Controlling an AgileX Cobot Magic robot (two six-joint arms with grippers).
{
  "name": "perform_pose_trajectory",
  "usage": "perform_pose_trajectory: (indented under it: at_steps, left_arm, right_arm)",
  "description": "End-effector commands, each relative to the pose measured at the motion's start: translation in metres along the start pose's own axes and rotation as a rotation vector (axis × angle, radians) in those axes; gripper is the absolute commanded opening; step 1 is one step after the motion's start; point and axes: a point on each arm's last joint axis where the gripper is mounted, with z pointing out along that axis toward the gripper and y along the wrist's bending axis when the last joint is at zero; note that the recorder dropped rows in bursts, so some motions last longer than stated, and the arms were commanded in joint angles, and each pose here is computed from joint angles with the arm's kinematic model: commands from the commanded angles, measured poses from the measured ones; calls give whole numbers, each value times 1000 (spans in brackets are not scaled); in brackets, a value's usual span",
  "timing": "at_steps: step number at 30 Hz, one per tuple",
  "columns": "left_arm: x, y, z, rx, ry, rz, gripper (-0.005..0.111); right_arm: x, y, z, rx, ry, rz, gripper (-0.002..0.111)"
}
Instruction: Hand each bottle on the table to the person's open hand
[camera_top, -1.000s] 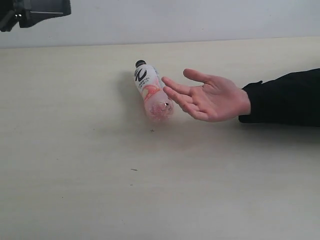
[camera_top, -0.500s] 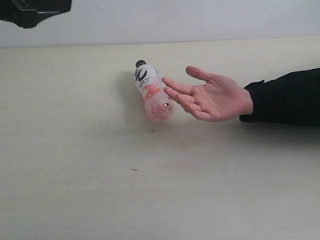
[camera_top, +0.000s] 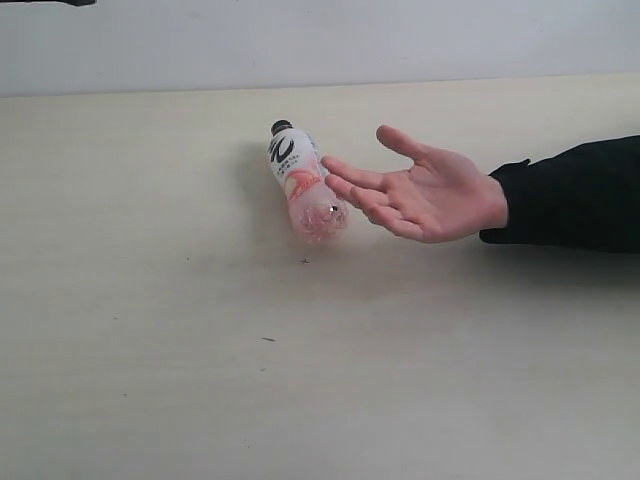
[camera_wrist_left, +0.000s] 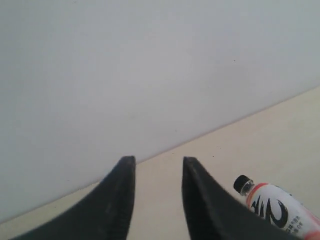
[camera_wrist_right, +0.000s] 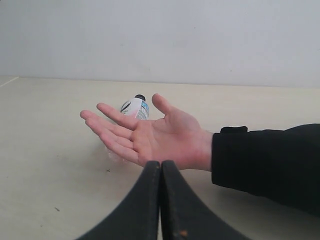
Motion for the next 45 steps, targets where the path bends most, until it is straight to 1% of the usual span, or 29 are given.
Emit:
perform_pose_trajectory:
  at_steps: [1,3,4,7,10,13,15,17,20,23,26,30,32,35,45]
  left_arm:
    - [-8,-31,11,-60,11,-75,52]
    - [-10,-42,18,-66,53,-125,63]
    - [-10,-48,23,-59,85,-156,64]
    - [-11,-66,36,-37,199,-247,63]
    - [-7,-79,55,-35,352,-292,63]
    - [-3,-91,71,-14,504,-382,63]
    - [1,-102,83,29,585,-427,67]
    - [3,-111,94,66,628,-469,74]
    - [13,-123,110,89,686,-516,82]
    - [25,-131,125,89,728,-535,82]
    - [42,-142,146,81,776,-570,82]
    - [55,-155,167,96,811,-616,82]
    - [64,-163,174,103,829,-610,82]
    - [77,-169,186,94,858,-597,82]
    - [115,-179,200,69,935,-568,82]
  right_arm:
    - [0,0,0,0,-11,-6,0]
    - [0,0,0,0,-11,-6,0]
    - [0,0,0,0,-11,-6,0]
    - [0,0,0,0,-11,-6,0]
    - [0,0,0,-2,-10,-2,0]
    - [0,0,0,-2,-10,-2,0]
    - [0,0,0,-2,-10,-2,0]
    - [0,0,0,-2,-10,-2,0]
    - [0,0,0,-2,-10,-2,0]
    - [0,0,0,-2,-10,-2,0]
    - [0,0,0,-2,-10,-2,0]
    - [0,0,0,-2,-10,-4,0]
    - [0,0,0,-2,-10,-4,0]
    - [0,0,0,-2,-10,-4,0]
    - [0,0,0,-2,-10,-4,0]
